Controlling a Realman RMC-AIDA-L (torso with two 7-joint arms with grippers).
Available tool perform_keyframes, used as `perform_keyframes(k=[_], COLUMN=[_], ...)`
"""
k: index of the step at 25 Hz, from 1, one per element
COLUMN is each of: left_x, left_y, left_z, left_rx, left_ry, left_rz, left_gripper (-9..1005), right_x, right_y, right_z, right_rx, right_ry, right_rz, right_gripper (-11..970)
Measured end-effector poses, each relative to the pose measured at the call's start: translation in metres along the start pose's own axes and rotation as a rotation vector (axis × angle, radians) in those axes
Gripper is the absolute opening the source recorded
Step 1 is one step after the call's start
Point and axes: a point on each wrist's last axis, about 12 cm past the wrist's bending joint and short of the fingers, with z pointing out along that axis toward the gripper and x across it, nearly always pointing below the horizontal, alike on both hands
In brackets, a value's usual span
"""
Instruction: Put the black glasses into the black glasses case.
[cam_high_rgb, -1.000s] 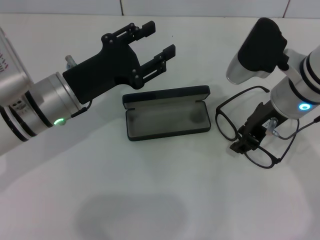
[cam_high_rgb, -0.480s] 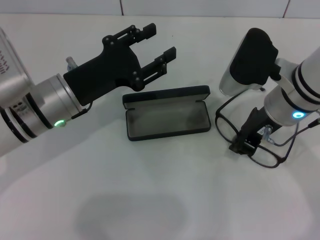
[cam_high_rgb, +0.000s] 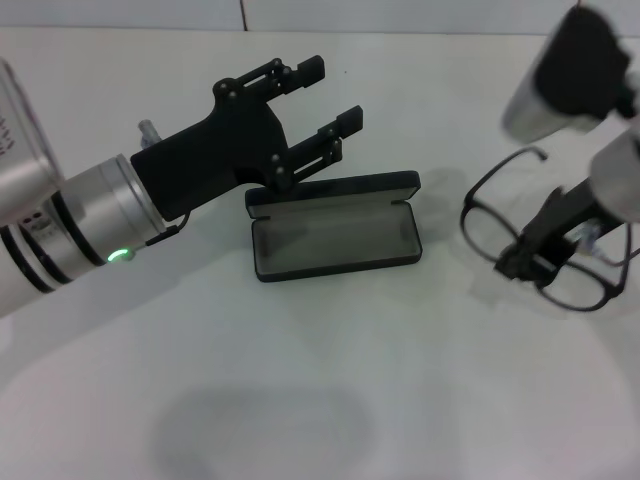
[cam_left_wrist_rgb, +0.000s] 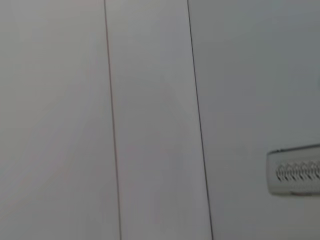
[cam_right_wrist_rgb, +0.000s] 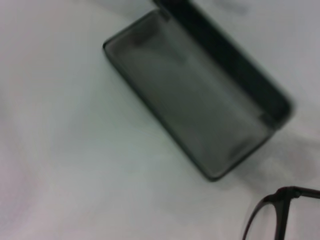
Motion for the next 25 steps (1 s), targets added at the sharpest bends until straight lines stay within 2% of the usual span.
perform_keyframes(k=[4, 7, 11, 13, 17, 20, 25], left_x=[-0.003, -0.007, -0.018, -0.027, -0.040, -0.051, -0.065], left_y=[-0.004, -0.004, 0.003, 0.013, 0.024, 0.028, 0.031], left_z=[-0.005, -0.007, -0.001, -0.002, -0.001, 0.014, 0.044], left_rx=[0.016, 0.043, 0.119, 0.156, 0.209, 0.257, 0.354], left_ry=[-0.034, -0.055, -0.056, -0.048, -0.040, -0.039, 0.012], left_rz=[-0.010, -0.038, -0.132, -0.199, -0.285, -0.322, -0.374], left_gripper=[631, 631, 631, 631, 631, 631, 631], right_x=[0.021, 0.035, 0.055, 0.063, 0.080, 0.101, 0.114], right_y=[-0.012, -0.016, -0.012, -0.008, -0.010, -0.008, -0.003], right_z=[-0.024, -0.030, -0.031, -0.029, -0.027, -0.026, -0.012], right_rx=[0.060, 0.060, 0.022, 0.003, 0.012, 0.044, 0.102], right_ry=[-0.092, -0.228, -0.436, -0.538, -0.748, -0.886, -1.022], right_rz=[0.044, 0.031, -0.097, -0.178, -0.296, -0.407, -0.586], right_gripper=[111, 112, 112, 113, 113, 114, 114])
